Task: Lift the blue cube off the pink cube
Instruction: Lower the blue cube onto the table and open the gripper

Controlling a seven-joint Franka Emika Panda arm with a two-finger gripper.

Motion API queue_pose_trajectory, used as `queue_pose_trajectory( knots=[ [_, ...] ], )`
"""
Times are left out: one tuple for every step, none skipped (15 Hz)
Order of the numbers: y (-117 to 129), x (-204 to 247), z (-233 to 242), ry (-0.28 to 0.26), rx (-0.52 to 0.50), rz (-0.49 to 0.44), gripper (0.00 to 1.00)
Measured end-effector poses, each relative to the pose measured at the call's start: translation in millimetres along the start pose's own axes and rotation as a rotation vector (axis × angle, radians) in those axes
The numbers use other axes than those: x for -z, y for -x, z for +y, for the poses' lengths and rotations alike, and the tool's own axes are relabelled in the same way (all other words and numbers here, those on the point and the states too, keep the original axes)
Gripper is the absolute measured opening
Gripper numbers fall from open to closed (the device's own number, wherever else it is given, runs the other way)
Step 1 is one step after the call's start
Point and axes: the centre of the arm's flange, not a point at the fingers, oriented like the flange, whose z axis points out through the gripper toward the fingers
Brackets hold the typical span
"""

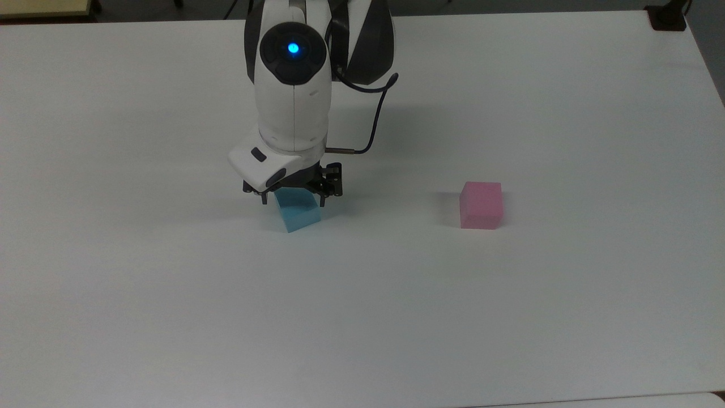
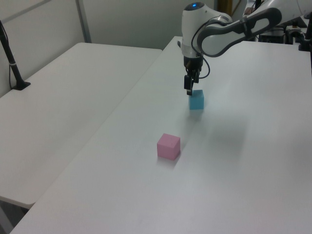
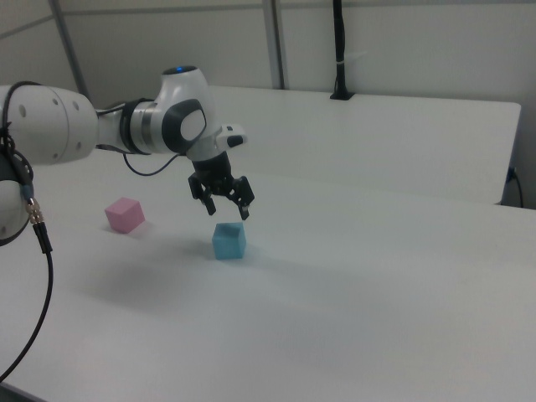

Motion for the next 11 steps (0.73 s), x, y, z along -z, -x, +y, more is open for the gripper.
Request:
queue_pose_trajectory(
  knots=[
    [0, 11, 4, 0.0, -0.006, 0.014, 1.0],
    [2, 25, 11, 0.001, -0.016, 0.016, 1.0],
    [9, 52, 24, 0.003, -0.034, 0.01, 1.0],
    [15, 73, 32, 0.005, -0.047, 0.001, 1.0],
    [25, 95, 43, 0.006, -0.063, -0.016, 1.0],
    [37, 118, 57, 0.007, -0.084, -0.029, 1.0],
    [49, 140, 72, 0.007, -0.108, -0.041, 1.0],
    [61, 158, 85, 0.006, -0.129, -0.053, 1.0],
    [72, 173, 96, 0.003, -0.149, -0.061, 1.0],
    [80, 184, 104, -0.001, -0.163, -0.063, 1.0],
    [86, 191, 109, -0.008, -0.173, -0.062, 1.0]
  ],
)
